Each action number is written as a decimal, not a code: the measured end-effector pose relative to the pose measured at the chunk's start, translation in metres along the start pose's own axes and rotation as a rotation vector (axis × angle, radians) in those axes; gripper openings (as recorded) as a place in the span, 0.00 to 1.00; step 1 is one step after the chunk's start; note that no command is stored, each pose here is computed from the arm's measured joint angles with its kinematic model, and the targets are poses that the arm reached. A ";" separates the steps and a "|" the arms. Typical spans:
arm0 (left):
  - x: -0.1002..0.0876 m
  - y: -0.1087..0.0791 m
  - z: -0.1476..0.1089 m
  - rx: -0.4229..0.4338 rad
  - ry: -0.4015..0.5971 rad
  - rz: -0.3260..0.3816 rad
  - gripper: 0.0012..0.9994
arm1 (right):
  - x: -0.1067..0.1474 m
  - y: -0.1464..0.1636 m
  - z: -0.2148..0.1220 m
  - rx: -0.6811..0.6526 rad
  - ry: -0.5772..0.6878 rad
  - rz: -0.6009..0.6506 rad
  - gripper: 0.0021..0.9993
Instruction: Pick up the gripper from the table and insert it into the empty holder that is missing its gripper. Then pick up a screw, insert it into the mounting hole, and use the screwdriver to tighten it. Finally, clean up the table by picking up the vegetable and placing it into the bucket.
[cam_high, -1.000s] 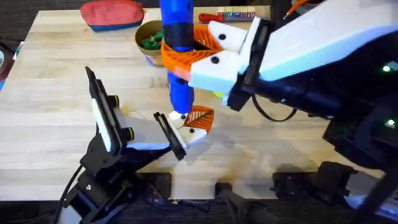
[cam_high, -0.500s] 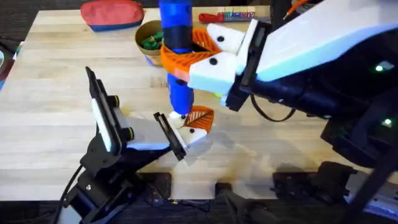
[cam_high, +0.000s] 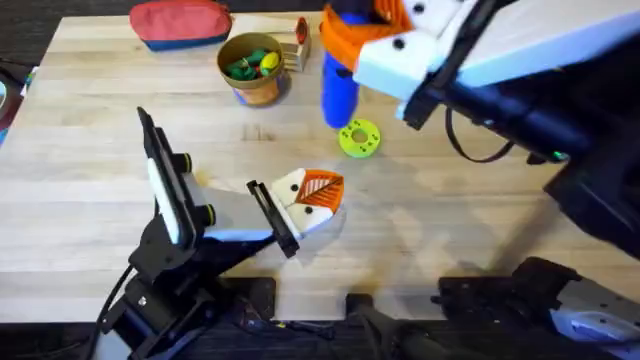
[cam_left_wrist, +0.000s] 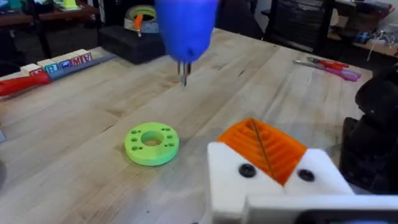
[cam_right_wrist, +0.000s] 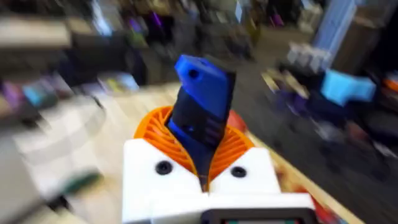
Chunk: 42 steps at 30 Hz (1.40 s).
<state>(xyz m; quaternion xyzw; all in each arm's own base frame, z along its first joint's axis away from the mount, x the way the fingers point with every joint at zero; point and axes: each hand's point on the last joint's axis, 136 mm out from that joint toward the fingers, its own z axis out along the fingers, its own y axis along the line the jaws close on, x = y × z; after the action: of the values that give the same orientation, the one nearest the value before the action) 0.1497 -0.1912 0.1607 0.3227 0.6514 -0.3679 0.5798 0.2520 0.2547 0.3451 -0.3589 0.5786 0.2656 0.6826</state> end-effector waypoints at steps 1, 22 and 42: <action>0.000 0.000 0.000 0.000 0.000 0.000 0.00 | 0.020 -0.010 0.001 0.027 0.070 -0.043 0.00; 0.000 0.000 0.000 0.000 0.000 0.000 0.00 | 0.290 -0.169 -0.073 0.068 1.222 -0.972 0.00; 0.000 0.000 0.000 -0.001 0.000 0.003 0.19 | 0.305 -0.144 -0.103 0.108 1.323 -0.676 0.99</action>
<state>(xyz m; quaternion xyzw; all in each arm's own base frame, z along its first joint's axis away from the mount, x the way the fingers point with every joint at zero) 0.1499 -0.1911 0.1607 0.3235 0.6510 -0.3666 0.5806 0.3606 0.0701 0.0648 -0.5681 0.7389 -0.2592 0.2532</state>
